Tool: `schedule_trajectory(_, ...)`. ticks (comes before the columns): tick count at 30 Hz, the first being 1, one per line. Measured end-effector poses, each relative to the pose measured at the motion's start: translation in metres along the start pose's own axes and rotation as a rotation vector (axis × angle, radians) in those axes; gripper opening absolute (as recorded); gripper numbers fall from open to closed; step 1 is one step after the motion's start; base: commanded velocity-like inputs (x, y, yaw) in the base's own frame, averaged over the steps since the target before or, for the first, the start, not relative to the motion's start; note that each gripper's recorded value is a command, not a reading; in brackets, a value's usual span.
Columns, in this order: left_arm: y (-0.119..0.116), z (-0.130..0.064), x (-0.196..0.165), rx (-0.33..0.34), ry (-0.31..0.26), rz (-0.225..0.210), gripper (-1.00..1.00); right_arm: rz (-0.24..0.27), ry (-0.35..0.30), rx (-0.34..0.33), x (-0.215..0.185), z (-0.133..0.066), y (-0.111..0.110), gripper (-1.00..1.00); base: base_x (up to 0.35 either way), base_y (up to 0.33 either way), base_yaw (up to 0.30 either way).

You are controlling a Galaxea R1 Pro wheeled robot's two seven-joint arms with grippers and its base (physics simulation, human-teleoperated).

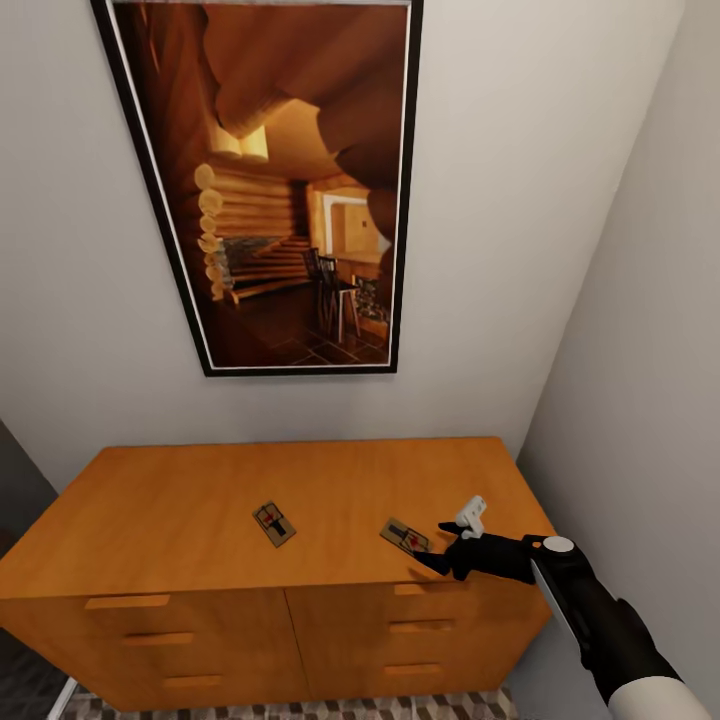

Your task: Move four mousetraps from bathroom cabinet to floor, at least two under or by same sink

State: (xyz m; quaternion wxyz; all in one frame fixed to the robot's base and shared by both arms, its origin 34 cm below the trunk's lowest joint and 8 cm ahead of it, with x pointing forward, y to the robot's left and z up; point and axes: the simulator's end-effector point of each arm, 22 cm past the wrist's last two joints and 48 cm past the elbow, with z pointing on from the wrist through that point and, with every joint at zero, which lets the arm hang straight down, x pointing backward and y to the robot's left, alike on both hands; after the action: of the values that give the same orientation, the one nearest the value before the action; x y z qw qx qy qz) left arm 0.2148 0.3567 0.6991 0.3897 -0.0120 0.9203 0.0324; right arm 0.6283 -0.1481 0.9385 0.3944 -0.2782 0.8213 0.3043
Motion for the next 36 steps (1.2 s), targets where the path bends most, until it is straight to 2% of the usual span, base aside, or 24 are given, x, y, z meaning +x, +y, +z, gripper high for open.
schedule_trajectory(36,0.0,-0.003,0.005,0.0,0.019,0.001,1.0,0.009,0.02,0.007,0.011,0.0,-0.008,1.0,0.0,0.0,0.0)
